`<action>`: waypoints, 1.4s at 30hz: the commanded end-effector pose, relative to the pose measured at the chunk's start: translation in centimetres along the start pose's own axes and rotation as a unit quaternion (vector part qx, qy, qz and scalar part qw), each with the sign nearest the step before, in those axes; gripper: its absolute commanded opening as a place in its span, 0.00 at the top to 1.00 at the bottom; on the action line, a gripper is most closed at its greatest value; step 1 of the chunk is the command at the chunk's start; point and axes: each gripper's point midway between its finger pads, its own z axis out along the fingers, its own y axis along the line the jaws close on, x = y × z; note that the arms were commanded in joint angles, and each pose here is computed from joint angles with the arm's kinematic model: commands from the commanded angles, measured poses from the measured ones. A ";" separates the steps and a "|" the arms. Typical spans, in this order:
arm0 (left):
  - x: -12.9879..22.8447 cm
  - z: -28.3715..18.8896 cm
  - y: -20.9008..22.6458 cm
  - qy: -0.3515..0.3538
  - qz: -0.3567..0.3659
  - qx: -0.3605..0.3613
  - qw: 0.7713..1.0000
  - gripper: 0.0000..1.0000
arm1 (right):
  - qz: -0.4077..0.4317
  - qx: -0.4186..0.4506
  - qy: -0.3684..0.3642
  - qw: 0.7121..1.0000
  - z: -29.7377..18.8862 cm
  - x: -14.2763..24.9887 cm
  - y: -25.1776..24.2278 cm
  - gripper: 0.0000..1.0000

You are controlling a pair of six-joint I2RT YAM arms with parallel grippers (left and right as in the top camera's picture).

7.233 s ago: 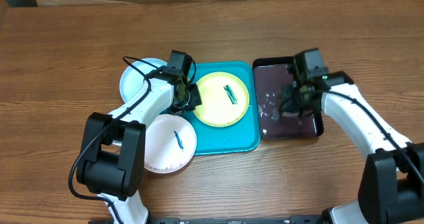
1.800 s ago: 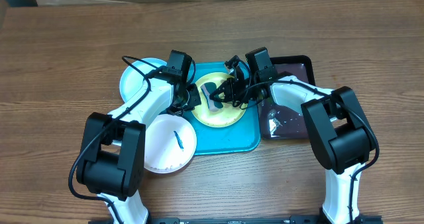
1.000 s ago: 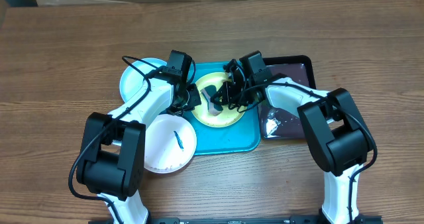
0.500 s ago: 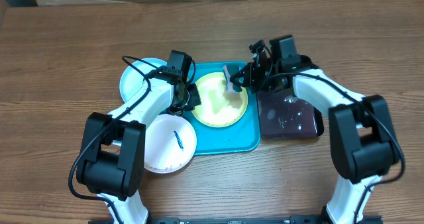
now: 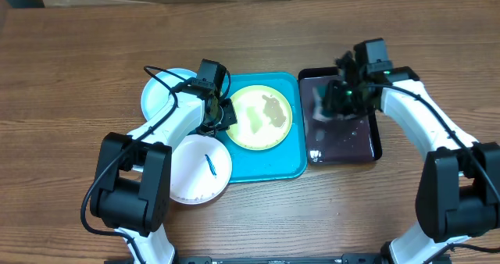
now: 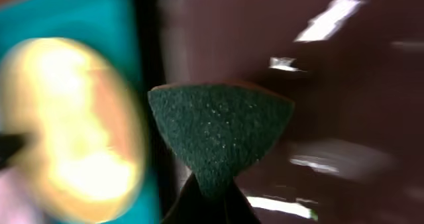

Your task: Clean dirty plates on tray and stack at the side

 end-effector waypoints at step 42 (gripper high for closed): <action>0.2 1.4 1.4 0.009 -0.004 -0.026 1.000 0.72 | 0.002 0.124 -0.051 0.991 -4.7 -3.9 -4.3 0.32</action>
